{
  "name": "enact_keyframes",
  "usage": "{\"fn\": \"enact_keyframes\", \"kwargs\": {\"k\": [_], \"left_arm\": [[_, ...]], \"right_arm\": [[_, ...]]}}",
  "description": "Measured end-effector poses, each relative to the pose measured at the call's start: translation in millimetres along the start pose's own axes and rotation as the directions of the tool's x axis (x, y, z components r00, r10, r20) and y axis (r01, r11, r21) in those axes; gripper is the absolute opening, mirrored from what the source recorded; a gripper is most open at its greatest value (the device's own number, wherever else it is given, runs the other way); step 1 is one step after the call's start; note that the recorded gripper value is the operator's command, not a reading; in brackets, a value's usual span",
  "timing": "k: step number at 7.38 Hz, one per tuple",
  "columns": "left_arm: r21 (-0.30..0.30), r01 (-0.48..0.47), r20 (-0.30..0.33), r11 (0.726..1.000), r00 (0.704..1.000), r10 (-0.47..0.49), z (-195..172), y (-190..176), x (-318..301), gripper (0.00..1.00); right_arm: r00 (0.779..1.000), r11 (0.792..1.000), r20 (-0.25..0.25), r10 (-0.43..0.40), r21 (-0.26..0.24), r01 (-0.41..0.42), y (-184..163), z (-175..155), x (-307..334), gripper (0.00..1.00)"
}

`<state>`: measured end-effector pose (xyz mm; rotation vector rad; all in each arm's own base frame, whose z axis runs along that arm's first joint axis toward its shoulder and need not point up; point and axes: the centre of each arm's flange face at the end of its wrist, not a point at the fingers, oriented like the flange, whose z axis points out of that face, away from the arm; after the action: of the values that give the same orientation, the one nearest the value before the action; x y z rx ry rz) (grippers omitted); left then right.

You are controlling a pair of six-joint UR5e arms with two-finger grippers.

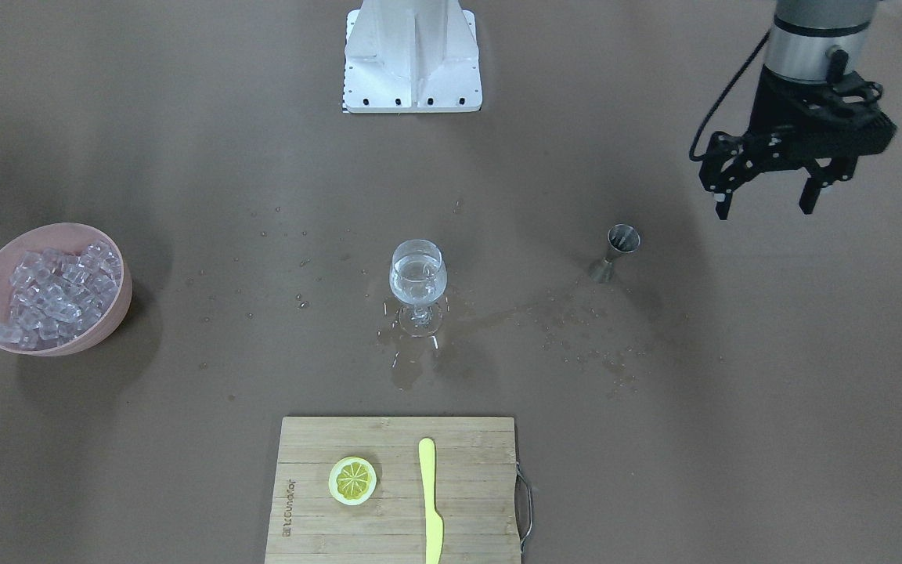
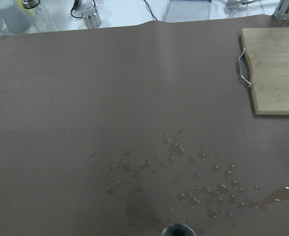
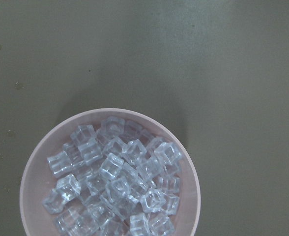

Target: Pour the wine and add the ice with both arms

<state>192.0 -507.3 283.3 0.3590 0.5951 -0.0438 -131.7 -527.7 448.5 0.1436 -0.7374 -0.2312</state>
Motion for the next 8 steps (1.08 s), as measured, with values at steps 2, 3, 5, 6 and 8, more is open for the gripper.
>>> {"fn": "enact_keyframes", "kwargs": {"k": [2, 3, 5, 6, 8], "left_arm": [[-0.029, 0.01, 0.008, 1.0, 1.0, -0.01, 8, -39, -36, 0.98], [-0.036, 0.014, 0.011, 0.999, 1.0, -0.014, 12, -46, -44, 0.98], [-0.045, 0.018, 0.015, 0.999, 1.0, -0.017, 16, -50, -49, 0.98], [-0.046, 0.017, 0.016, 0.999, 1.0, -0.017, 17, -50, -49, 0.98], [-0.045, 0.016, 0.015, 0.999, 1.0, -0.015, 17, -51, -49, 0.98]], "right_arm": [[0.997, 0.997, -0.03, -0.075, 0.011, 0.075, -11, 30, -42, 1.0], [0.993, 0.993, -0.02, -0.115, 0.023, 0.115, -14, 49, -49, 1.0], [0.987, 0.987, -0.003, -0.16, 0.032, 0.16, -16, 79, -48, 0.97], [0.985, 0.985, 0.002, -0.17, 0.025, 0.17, -16, 87, -51, 0.97], [0.984, 0.984, 0.006, -0.176, -0.007, 0.176, -13, 105, -54, 0.96]]}}
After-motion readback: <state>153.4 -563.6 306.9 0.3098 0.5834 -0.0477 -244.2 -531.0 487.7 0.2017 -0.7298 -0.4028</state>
